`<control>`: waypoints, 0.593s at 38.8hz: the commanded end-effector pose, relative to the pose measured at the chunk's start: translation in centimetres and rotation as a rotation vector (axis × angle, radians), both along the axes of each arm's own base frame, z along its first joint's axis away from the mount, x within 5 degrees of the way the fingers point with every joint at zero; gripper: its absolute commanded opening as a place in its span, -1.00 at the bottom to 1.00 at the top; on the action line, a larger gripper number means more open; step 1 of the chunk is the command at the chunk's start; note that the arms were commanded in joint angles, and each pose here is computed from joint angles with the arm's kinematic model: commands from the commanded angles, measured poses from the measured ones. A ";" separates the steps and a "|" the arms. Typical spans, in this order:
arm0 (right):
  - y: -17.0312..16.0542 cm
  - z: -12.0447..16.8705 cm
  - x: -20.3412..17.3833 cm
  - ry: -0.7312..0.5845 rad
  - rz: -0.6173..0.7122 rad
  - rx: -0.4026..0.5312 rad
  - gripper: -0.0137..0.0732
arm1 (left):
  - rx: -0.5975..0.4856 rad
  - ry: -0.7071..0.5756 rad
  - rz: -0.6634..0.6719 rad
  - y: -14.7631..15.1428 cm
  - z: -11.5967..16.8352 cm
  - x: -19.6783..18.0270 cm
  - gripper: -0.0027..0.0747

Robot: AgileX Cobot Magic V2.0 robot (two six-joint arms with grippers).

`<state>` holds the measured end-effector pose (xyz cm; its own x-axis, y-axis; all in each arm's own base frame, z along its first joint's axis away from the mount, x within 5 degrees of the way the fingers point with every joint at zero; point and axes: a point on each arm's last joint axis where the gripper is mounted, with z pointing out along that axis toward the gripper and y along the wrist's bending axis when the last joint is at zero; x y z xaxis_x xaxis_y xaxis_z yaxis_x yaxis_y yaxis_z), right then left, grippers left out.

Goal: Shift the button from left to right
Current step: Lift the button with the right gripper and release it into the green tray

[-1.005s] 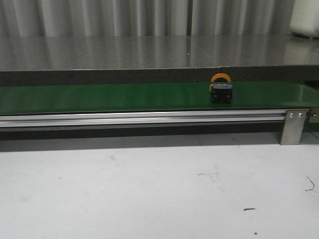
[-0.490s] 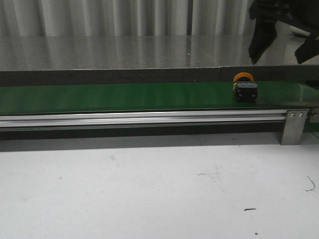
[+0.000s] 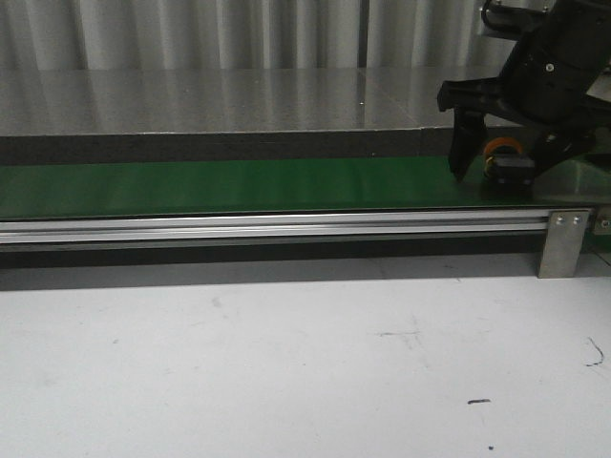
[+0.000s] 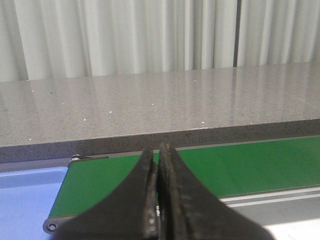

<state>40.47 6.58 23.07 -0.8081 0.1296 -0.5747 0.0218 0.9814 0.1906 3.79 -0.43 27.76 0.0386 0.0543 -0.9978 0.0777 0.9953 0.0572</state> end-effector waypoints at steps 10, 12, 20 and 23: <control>-0.7 4.3 -0.3 -0.121 -0.010 0.009 -0.23 | -0.030 -0.100 -0.006 0.0 1.6 -0.2 -0.99; -1.1 4.9 -0.5 -0.130 -0.018 0.007 -0.23 | -0.030 -0.100 -0.006 0.0 1.6 -0.2 -0.99; -5.9 7.5 -1.5 -0.184 -0.099 -0.077 -0.23 | -0.030 -0.100 -0.006 0.0 1.6 -0.2 -0.99; -8.5 7.8 -1.8 -0.179 -0.142 -0.139 -0.23 | -0.030 -0.100 -0.006 0.0 1.6 -0.2 -0.99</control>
